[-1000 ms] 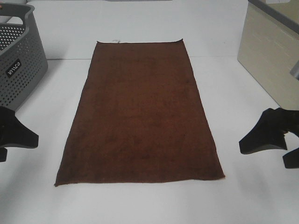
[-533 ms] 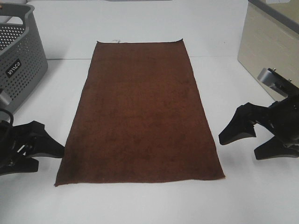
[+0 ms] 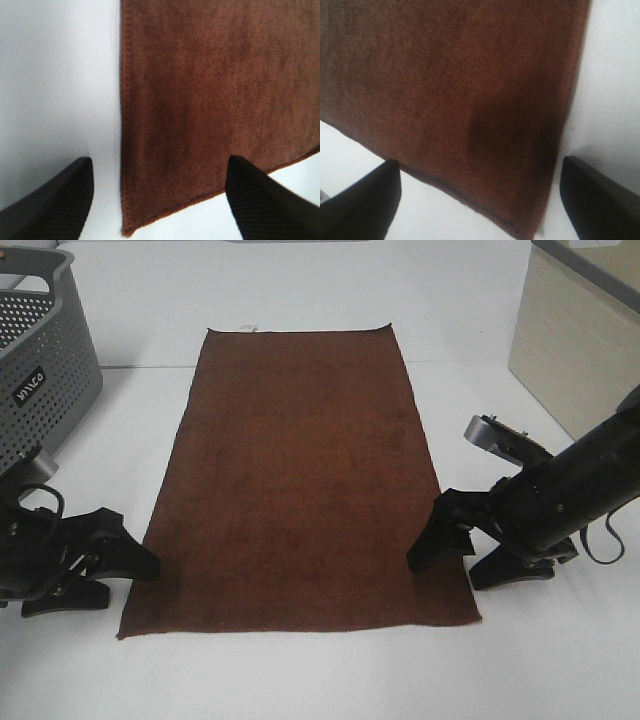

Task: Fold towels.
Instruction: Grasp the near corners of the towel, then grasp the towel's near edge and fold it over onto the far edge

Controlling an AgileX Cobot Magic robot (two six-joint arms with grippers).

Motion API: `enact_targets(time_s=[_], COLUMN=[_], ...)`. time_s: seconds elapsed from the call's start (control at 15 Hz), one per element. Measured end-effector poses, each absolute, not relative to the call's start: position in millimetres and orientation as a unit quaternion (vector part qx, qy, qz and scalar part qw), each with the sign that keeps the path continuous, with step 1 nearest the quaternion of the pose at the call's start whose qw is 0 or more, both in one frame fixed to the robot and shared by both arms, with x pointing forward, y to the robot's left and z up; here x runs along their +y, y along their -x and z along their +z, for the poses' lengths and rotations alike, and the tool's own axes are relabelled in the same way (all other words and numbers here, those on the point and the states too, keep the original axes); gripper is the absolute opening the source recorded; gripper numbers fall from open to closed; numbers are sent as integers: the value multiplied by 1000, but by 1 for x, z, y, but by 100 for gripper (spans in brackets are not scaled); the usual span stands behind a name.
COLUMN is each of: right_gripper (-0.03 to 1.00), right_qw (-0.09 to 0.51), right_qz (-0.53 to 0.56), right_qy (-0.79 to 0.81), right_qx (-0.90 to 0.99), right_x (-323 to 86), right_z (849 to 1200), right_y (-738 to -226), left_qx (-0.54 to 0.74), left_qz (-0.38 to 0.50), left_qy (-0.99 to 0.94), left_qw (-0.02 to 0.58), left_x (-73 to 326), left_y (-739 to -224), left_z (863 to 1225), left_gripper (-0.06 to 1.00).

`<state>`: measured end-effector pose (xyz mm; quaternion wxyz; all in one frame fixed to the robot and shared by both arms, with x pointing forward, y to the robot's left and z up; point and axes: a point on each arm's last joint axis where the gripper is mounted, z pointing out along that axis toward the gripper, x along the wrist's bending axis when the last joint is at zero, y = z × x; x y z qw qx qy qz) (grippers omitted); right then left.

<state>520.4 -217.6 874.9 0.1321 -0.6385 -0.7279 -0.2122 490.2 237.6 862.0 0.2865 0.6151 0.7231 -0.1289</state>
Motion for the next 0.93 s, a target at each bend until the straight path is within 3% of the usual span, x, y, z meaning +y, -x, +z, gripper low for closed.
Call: enact_targets(time_s=[0.2, 0.33, 0.47, 0.67, 0.93], right_gripper=[74, 57, 36, 1, 0], right_qw=[141, 135, 129, 126, 119], right_qz=[-224, -225, -221, -210, -214], right_qy=[652, 651, 661, 680, 685], right_qx=[-710, -712, -706, -692, -686], right_x=[-201, -192, -192, -193, -194], right_z=[868, 865, 862, 858, 869], right_y=[-526, -530, -531, -531, -531], left_qx=[705, 702, 699, 701, 694], left_qz=[-148, -156, -160, -154, -147], left_qy=[-629, -631, -635, -639, -649], left_qw=[292, 292, 288, 276, 275], left_x=[223, 217, 213, 214, 215], left_y=[-497, -502, -505, -506, -505], left_z=[858, 855, 851, 845, 853], left_gripper=[70, 62, 45, 5, 0])
